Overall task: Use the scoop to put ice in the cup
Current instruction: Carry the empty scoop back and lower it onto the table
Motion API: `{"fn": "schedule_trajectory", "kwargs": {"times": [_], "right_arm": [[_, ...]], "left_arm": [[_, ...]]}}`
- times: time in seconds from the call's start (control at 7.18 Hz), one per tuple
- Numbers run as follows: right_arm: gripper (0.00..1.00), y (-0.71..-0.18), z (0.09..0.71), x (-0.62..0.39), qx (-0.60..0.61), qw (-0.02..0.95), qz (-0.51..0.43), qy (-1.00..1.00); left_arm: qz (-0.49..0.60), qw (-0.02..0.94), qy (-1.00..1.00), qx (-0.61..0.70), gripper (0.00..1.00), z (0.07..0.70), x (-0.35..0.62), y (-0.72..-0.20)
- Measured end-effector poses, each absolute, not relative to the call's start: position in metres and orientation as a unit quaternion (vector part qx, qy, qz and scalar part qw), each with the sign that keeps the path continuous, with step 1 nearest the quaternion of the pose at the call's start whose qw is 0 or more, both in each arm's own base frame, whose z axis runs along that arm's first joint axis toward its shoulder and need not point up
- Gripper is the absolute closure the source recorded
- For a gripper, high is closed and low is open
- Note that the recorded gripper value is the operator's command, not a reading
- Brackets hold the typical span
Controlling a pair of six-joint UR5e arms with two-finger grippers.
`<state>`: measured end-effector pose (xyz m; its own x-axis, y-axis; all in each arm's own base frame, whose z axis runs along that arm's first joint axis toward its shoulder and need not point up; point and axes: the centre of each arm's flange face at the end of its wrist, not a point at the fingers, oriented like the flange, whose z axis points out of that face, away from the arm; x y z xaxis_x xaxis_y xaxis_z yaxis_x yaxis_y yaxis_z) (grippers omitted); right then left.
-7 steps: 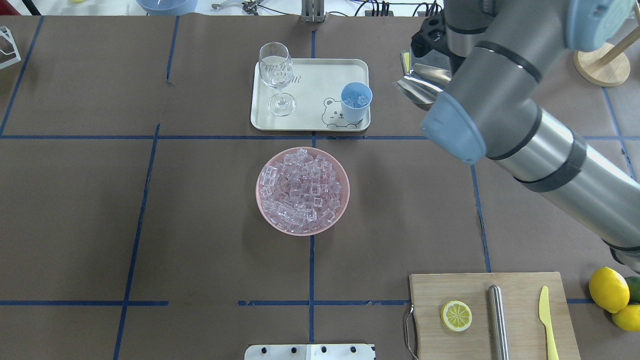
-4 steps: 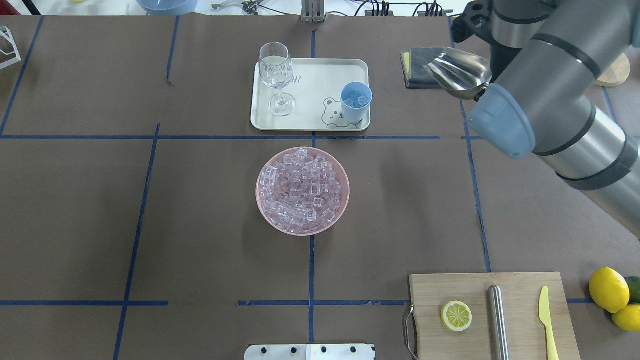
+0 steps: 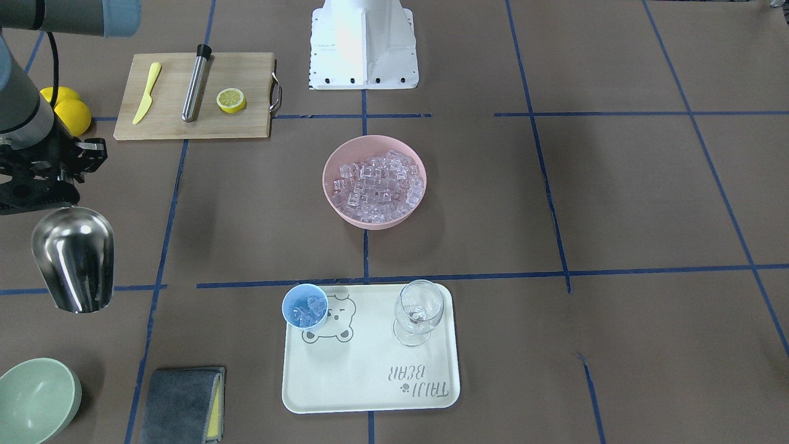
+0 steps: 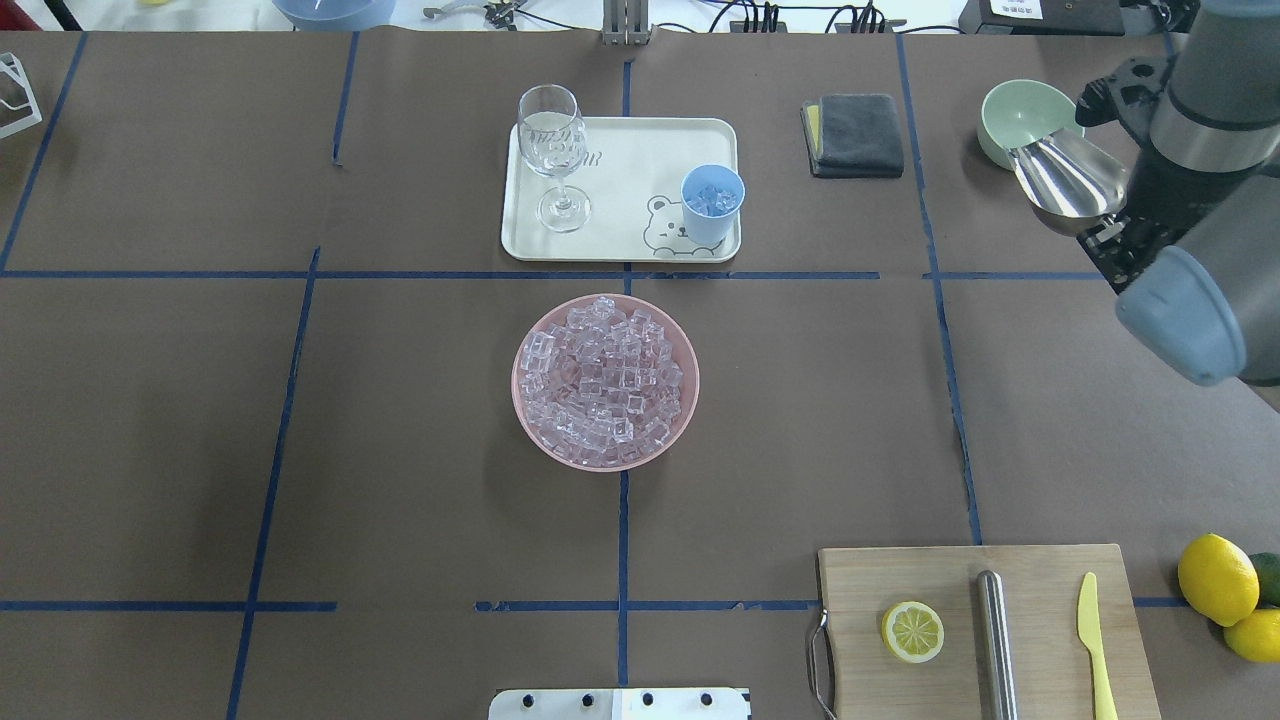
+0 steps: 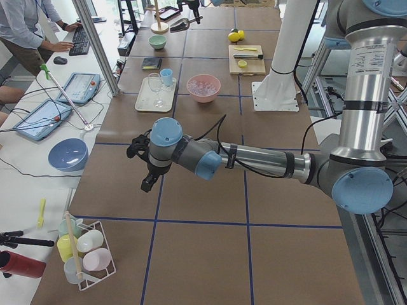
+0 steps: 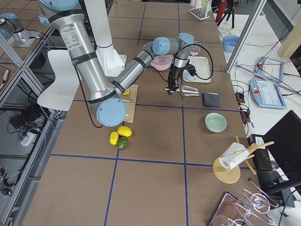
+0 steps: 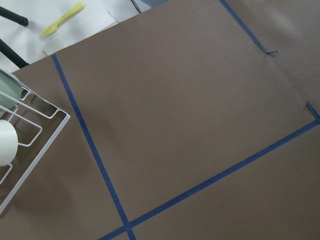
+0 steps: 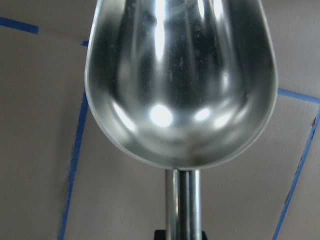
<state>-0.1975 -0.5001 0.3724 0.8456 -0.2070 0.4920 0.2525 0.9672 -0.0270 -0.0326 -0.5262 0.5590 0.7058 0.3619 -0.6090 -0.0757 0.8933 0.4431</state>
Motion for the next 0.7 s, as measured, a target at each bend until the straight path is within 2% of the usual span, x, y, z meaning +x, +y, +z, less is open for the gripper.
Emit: {"fn": "schedule_trajectory", "kwargs": {"times": [0.42,0.7], "right_arm": [[1.0,-0.464,0.447,-0.183,-0.02,0.951,-0.06,-0.302],[1.0,-0.444,0.461,-0.206,-0.028,0.942,0.011,-0.334]], "left_arm": [[0.081,0.936,0.324,0.114,0.0,0.566,-0.04,-0.538],[0.077,0.938,0.322,0.104,0.0,0.568,-0.04,-0.539]]}}
